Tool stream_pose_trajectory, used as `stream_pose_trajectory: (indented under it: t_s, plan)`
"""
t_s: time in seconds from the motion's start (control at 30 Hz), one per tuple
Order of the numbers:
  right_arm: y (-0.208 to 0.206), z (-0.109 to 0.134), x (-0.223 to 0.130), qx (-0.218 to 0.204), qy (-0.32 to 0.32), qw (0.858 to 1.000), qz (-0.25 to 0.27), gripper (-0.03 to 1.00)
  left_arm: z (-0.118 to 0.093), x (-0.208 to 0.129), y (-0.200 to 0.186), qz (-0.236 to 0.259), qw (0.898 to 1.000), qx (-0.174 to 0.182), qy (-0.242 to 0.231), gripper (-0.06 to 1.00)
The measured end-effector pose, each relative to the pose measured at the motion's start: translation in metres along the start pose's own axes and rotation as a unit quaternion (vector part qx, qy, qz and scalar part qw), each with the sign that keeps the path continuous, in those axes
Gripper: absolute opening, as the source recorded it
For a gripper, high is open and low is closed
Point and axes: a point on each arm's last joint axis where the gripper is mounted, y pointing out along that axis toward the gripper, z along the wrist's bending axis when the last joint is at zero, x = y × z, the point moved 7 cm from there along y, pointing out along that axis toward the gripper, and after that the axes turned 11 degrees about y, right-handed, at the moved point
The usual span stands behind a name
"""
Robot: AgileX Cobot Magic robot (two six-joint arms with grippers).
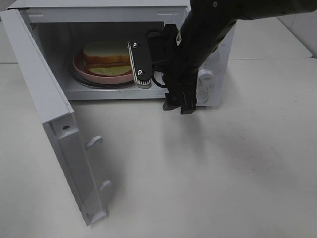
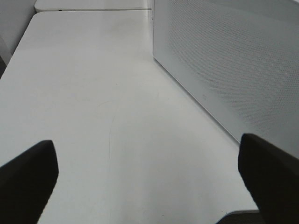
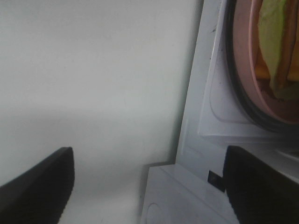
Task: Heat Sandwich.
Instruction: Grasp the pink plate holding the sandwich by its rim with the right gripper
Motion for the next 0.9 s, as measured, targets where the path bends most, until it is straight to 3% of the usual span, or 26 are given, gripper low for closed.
stream_pose_trajectory:
  t_s: [0.9]
  plan:
    - [0.079, -0.047, 0.057, -0.025, -0.017, 0.999, -0.033, 0.84, 0.0, 0.0, 0.0, 0.0, 1.0, 0.0, 0.0, 0.99]
